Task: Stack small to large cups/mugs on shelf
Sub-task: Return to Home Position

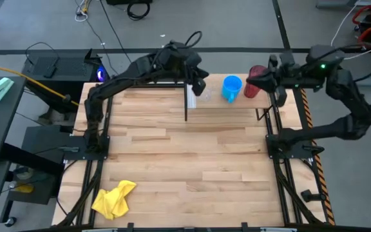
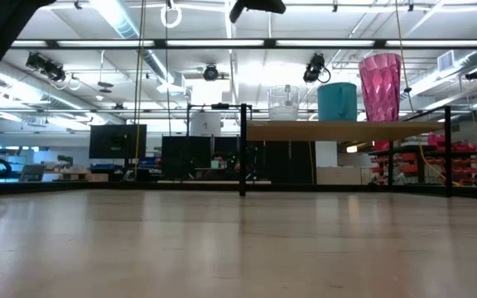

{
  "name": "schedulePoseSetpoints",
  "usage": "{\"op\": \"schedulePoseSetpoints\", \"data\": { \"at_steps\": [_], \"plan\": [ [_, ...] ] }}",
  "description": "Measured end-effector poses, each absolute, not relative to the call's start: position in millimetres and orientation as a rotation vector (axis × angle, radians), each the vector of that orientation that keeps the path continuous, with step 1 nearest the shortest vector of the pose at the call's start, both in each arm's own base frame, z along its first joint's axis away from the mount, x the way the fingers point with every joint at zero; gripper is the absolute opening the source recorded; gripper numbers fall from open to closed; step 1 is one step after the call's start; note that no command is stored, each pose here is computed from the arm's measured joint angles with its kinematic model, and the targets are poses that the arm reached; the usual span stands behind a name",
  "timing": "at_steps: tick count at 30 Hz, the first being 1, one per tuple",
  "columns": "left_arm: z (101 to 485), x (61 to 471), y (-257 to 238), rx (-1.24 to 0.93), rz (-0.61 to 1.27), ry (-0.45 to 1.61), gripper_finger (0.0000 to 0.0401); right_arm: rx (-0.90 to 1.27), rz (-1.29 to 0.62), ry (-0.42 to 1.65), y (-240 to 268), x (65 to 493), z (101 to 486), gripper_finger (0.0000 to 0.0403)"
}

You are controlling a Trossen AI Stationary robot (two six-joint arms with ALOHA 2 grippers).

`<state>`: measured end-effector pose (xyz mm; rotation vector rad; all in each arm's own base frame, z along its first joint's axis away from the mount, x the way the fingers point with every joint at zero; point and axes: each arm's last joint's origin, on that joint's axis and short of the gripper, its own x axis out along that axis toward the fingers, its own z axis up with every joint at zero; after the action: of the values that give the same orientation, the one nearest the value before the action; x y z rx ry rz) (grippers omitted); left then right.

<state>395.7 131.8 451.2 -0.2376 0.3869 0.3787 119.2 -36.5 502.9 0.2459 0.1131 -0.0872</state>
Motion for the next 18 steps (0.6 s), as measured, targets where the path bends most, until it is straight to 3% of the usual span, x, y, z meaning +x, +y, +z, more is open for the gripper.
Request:
{"op": "schedulePoseSetpoints", "data": {
  "at_steps": [11, 18],
  "plan": [
    [476, 358, 101, -0.16, 0.486, 0.457, 0.0011, 0.205, -0.044, 0.1, -4, 103, 503, 0.0007],
    [485, 332, 91, -0.156, 0.553, 0.511, 0.0028, 0.266, -0.022, 0.129, 5, 110, 463, 0.0006]
  ]
}}
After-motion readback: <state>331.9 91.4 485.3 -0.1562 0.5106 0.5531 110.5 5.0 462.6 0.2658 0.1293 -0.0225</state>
